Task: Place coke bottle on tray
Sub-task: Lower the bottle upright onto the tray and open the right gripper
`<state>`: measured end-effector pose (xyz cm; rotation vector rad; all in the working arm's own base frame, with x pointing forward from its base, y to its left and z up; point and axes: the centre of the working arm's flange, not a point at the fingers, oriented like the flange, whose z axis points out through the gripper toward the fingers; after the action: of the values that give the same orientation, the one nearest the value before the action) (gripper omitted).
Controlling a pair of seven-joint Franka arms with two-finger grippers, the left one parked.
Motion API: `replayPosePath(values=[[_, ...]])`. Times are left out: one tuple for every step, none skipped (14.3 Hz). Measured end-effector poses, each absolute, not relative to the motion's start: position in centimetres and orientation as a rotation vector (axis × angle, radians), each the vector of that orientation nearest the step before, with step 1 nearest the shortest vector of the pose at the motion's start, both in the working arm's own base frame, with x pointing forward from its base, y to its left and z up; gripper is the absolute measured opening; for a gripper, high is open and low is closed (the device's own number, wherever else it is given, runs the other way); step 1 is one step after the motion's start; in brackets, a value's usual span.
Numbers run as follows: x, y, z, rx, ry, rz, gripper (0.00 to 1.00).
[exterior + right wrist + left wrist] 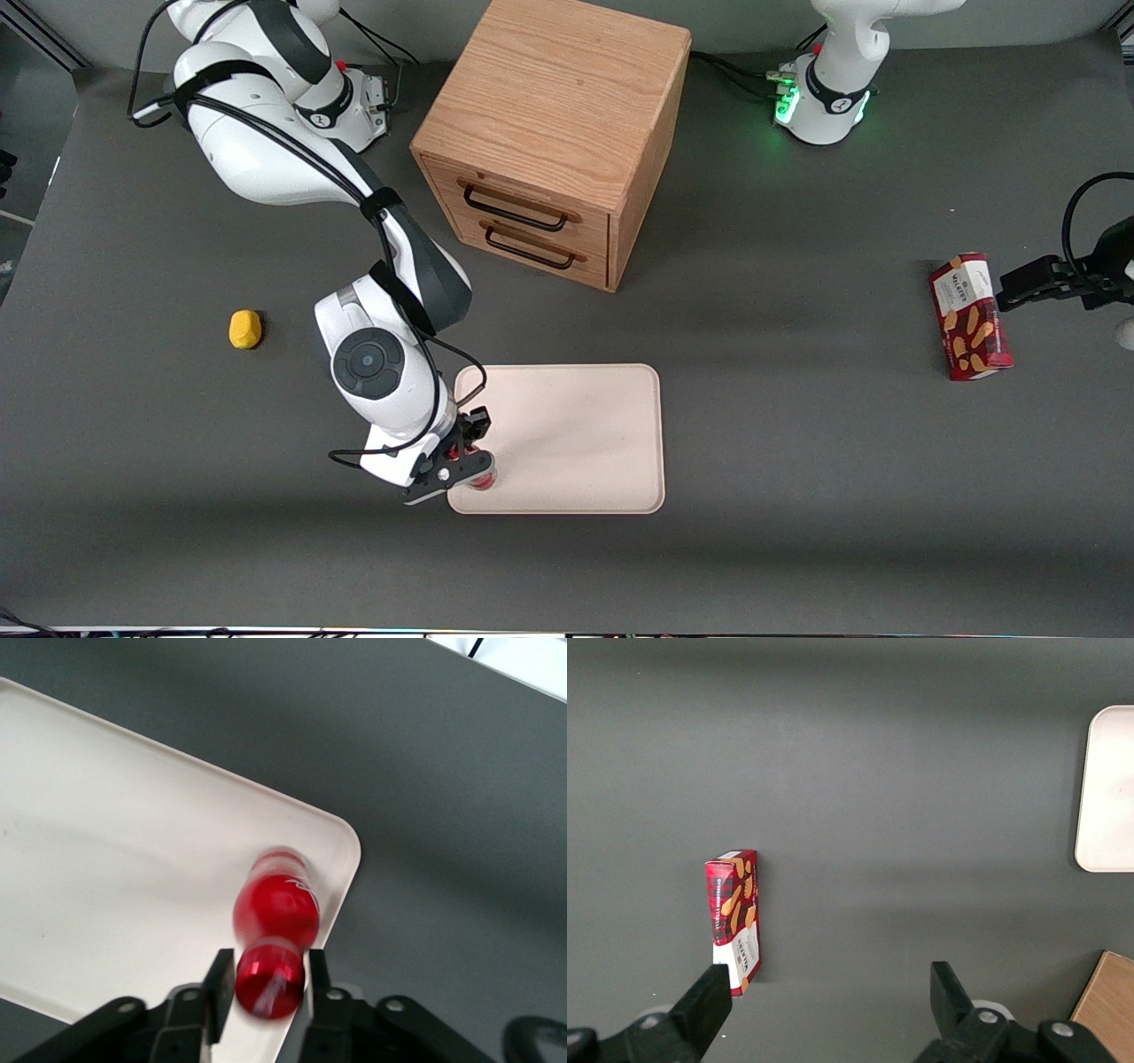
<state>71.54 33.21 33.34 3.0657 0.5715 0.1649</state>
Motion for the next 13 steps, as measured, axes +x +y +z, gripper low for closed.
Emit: replayPosePath(values=[[71.6,33.2,33.4,3.069,0.553,0.167,0.55],[71.6,33.2,33.4,3.069,0.539,0.169,0.64],[71.6,33.1,33.4,3.066,0.533,0.172,0.76],[71.6,33.1,33.4,3.064,0.531,0.173,0.85],[71.6,33.1,33.4,3.063,0.529,0.174,0.94],[71.7,33.0,33.4,3.063,0.528,0.175,1.0],[71.7,33.0,33.4,3.063,0.525,0.176,1.0],[71.7,32.9,33.4,3.064,0.522,0.176,1.0],[71.8,32.8,33.5,3.065,0.518,0.178,1.0],[71.9,32.7,33.6,3.067,0.509,0.181,1.0],[72.0,32.5,33.9,3.071,0.489,0.189,1.0],[72.2,32.0,34.6,3.079,0.448,0.201,1.0],[72.4,31.3,35.7,3.089,0.397,0.201,1.0]])
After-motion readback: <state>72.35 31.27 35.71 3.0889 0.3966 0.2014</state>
